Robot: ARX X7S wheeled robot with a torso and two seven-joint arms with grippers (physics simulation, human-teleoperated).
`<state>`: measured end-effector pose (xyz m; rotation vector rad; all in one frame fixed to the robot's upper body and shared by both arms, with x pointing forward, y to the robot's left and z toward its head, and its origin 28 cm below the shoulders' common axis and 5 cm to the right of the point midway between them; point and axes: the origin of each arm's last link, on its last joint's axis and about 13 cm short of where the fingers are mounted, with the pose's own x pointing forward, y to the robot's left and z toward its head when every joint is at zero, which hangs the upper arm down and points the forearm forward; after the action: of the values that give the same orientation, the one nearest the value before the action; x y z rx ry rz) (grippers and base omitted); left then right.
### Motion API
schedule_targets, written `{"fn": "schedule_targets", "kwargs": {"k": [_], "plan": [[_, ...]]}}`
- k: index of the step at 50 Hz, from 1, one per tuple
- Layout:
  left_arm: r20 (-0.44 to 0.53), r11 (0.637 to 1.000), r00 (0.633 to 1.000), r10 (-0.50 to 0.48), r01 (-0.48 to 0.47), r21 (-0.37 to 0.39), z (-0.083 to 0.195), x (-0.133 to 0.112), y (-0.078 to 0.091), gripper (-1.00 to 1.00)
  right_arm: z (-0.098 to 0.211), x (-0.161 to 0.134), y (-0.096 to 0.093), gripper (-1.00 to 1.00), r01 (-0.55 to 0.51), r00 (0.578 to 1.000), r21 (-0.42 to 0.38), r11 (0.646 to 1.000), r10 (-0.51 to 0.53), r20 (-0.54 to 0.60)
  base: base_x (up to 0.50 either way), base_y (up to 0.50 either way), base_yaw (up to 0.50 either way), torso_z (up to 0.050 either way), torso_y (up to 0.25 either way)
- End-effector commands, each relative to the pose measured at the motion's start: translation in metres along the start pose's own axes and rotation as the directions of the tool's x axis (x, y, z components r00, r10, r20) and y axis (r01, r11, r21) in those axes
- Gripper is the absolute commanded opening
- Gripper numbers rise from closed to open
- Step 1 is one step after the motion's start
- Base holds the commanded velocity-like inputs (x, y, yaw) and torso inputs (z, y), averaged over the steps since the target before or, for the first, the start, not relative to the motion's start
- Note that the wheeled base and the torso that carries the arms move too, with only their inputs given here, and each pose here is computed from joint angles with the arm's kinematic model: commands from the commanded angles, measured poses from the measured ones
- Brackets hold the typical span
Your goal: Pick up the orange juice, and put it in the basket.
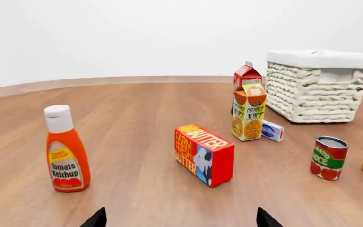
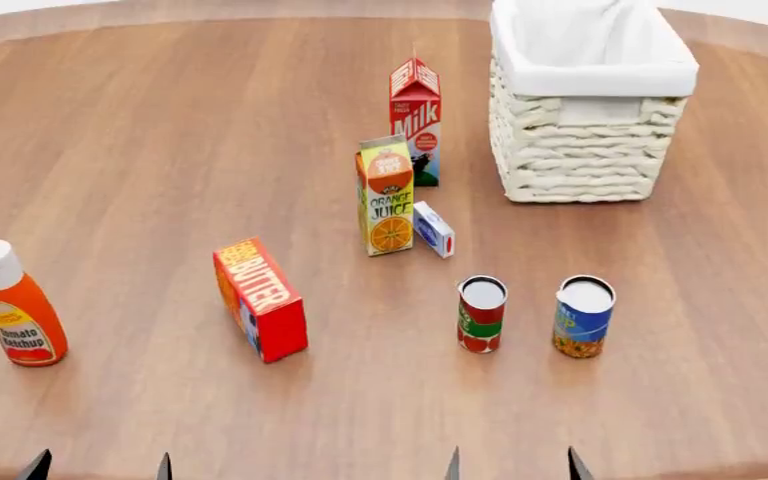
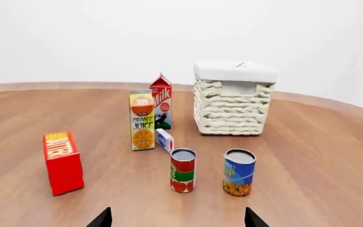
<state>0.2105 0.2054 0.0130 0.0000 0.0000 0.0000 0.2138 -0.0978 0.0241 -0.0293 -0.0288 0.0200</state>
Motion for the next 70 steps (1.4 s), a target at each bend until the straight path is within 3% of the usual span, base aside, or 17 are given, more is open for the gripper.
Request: {"fn": "schedule_targets", "kwargs": {"k": [1, 70], "plan": [[0.000, 1.000, 1.000, 0.000, 0.000, 0.000, 0.0000, 0.0000, 0.0000, 1.00, 0.0081, 0.0019, 0.0000, 1.00, -0.011, 1.000, -0.019, 1.000, 0.011, 0.021, 0.11, 0.00, 0.00, 0.000, 0.000], [0.000, 1.000, 1.000, 0.000, 0.000, 0.000, 0.0000, 0.0000, 0.0000, 1.00, 0.0054, 0.0012, 0.0020, 1.00, -0.011, 0.999, -0.023, 1.000, 0.012, 0.040, 0.32, 0.00, 0.00, 0.000, 0.000]]}}
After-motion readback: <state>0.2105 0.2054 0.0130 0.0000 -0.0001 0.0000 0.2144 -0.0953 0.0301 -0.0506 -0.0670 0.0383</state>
